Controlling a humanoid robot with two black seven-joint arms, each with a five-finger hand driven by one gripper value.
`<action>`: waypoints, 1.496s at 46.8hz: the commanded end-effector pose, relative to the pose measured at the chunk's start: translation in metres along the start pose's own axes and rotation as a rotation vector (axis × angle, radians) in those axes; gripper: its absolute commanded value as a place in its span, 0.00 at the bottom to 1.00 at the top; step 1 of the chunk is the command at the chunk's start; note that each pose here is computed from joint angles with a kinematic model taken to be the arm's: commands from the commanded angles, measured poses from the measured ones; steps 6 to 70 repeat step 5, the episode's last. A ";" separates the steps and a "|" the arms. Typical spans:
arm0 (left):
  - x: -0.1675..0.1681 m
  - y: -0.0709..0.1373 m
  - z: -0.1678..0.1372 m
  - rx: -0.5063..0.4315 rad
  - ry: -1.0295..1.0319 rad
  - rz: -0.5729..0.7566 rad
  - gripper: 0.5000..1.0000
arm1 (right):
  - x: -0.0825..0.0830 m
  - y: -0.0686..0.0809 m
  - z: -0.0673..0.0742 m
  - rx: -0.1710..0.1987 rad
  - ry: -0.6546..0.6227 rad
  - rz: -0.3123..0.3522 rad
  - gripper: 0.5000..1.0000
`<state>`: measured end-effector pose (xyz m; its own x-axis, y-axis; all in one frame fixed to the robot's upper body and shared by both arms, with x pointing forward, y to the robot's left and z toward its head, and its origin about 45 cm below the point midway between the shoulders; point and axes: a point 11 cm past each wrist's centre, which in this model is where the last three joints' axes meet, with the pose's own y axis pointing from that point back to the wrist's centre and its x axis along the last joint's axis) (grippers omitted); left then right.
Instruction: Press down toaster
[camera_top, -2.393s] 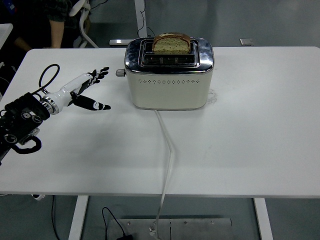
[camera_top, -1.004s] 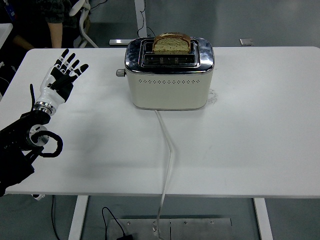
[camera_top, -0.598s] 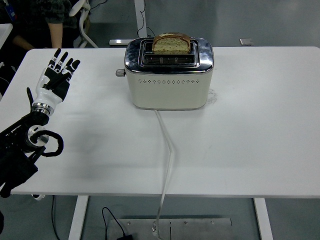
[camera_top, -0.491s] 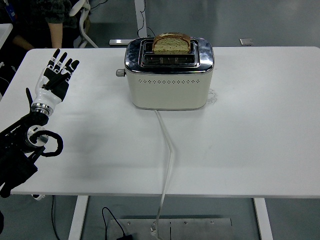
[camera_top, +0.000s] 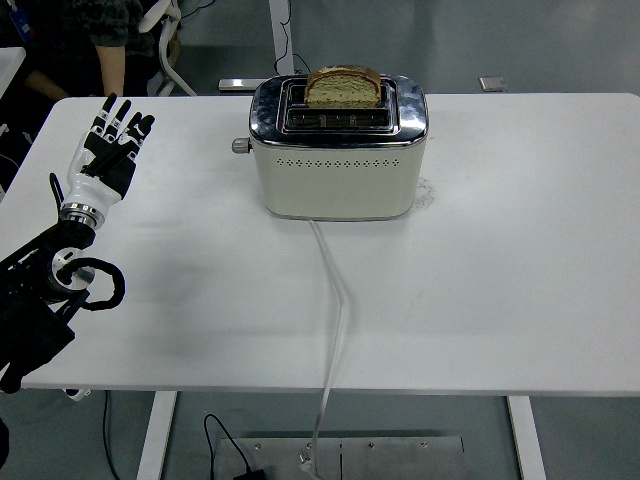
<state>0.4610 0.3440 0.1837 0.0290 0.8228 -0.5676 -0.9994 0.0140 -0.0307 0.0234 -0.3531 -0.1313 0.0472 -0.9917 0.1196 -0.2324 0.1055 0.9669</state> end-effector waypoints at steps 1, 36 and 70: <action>0.001 0.000 0.001 -0.002 -0.001 0.004 1.00 | 0.000 0.000 -0.001 0.002 0.003 -0.002 1.00; 0.002 0.000 0.002 -0.004 -0.001 0.005 1.00 | 0.000 0.000 -0.002 0.007 0.007 -0.002 1.00; 0.002 0.000 0.002 -0.004 -0.001 0.005 1.00 | 0.000 0.000 -0.002 0.007 0.007 -0.002 1.00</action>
